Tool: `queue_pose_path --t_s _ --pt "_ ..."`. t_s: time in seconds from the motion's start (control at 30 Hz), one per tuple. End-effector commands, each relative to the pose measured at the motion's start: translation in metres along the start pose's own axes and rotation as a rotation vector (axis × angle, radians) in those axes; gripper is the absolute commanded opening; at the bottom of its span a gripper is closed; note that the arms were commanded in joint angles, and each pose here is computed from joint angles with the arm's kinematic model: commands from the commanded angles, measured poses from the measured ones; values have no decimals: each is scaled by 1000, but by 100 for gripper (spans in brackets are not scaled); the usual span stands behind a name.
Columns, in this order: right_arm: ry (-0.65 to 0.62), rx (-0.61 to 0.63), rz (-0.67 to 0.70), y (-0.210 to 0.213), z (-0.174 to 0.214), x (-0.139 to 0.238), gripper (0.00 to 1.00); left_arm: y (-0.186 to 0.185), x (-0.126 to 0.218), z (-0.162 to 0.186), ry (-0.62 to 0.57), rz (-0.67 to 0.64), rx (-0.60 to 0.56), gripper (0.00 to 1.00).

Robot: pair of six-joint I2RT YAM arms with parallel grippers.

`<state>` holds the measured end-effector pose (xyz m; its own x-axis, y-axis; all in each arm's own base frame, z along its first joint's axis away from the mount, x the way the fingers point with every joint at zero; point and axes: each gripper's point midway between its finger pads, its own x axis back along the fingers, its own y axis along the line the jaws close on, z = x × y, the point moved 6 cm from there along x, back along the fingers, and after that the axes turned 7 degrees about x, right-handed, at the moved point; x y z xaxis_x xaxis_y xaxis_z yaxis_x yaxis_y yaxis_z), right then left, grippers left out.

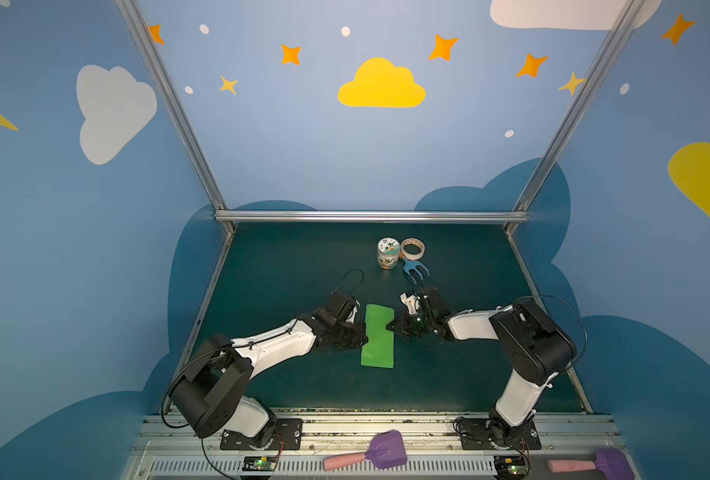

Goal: Fold a paper plane with a square sheet of paper (fold left side to right side)

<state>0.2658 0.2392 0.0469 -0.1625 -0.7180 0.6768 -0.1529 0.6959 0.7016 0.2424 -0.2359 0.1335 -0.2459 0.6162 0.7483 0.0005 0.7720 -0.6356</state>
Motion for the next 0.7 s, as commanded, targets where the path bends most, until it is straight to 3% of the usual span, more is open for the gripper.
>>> queue_pose_path --t_s 0.0,0.33,0.67 --pt "208 -148 346 -77 64 -9 0 -2 -4 -21 22 -29 -46 4" --pt "210 -146 346 -77 64 -9 0 18 -52 -60 65 -103 -19 4" --pt "221 -130 352 -78 66 -8 0 51 -70 -51 86 -171 29 4"
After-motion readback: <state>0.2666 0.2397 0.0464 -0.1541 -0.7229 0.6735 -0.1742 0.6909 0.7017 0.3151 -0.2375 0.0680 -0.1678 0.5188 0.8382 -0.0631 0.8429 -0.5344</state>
